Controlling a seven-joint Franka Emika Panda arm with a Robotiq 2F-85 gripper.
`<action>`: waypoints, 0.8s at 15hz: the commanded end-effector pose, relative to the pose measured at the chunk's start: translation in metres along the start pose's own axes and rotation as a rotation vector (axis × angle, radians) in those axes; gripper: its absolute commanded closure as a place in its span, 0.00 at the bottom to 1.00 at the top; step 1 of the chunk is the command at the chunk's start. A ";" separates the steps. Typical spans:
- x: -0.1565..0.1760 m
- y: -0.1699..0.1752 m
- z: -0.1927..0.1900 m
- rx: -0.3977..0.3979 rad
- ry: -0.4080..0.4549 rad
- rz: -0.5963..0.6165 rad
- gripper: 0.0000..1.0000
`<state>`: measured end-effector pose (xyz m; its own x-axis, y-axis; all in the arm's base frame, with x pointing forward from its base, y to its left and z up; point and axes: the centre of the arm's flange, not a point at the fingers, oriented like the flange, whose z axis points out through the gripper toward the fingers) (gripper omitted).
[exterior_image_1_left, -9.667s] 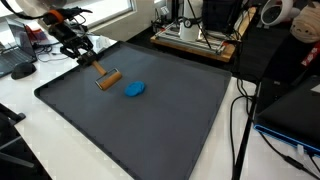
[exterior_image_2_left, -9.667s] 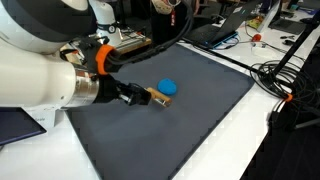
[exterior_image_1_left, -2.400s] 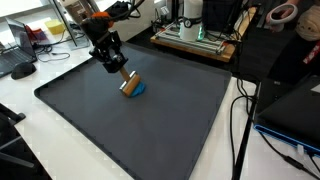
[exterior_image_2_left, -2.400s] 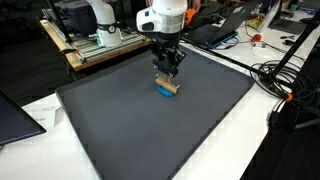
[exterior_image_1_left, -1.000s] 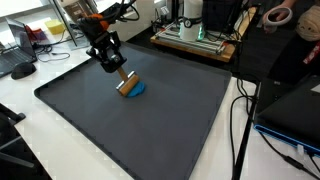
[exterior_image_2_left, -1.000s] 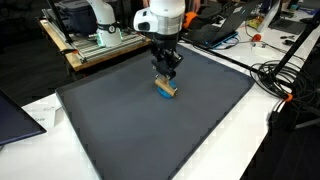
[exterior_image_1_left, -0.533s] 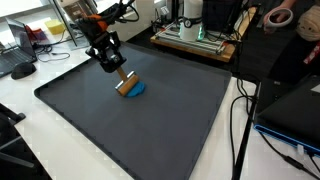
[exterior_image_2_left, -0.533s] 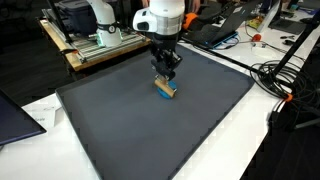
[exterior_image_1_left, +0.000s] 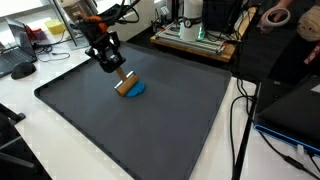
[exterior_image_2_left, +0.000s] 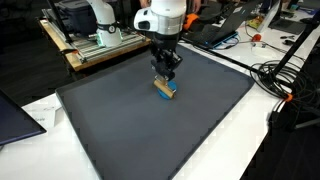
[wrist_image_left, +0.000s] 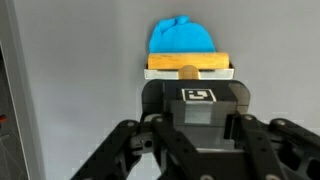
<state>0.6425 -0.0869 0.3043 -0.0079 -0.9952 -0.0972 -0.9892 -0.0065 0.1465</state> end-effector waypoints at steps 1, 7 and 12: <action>0.038 -0.010 0.064 -0.042 0.141 0.035 0.77; 0.041 -0.008 0.063 -0.030 0.159 0.028 0.77; 0.044 -0.008 0.063 -0.013 0.179 0.032 0.77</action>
<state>0.6432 -0.0926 0.3045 0.0021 -0.9980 -0.0627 -0.9903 -0.0108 0.1382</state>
